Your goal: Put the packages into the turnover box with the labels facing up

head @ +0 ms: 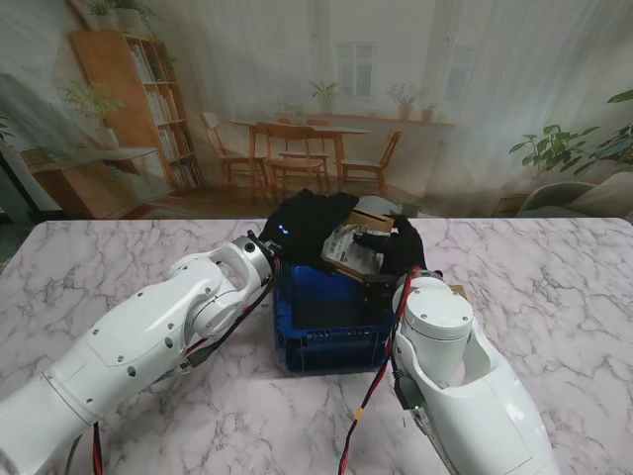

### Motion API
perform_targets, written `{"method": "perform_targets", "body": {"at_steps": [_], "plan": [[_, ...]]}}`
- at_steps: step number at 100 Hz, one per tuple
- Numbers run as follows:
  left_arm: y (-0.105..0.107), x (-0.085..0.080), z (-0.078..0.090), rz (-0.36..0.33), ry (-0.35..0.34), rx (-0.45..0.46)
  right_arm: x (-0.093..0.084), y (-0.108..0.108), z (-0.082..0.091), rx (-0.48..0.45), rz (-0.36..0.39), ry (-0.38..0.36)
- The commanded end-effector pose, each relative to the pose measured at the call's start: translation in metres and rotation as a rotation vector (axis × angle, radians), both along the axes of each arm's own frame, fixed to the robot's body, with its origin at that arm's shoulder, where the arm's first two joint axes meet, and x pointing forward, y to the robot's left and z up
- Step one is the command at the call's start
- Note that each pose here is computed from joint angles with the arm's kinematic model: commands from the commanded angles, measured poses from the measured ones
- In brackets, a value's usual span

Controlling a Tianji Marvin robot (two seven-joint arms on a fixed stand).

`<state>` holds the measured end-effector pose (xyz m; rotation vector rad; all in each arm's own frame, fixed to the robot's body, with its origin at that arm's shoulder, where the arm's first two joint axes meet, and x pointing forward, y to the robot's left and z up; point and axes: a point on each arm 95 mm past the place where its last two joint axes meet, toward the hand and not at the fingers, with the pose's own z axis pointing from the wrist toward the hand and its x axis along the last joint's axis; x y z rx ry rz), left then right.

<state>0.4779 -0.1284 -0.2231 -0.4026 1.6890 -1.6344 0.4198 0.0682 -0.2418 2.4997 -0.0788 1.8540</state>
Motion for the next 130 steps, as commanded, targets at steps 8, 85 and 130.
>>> {"method": "perform_targets", "body": {"at_steps": [8, 85, 130], "plan": [[0.002, -0.003, -0.001, -0.003, 0.029, -0.019, -0.004, 0.016, 0.008, 0.032, 0.050, -0.007], [0.012, -0.005, 0.000, -0.030, 0.054, -0.029, 0.001, 0.014, 0.010, 0.063, 0.019, 0.015], [0.013, -0.008, 0.000, -0.042, 0.085, 0.002, 0.006, 0.013, 0.007, 0.065, -0.002, 0.025]]}}
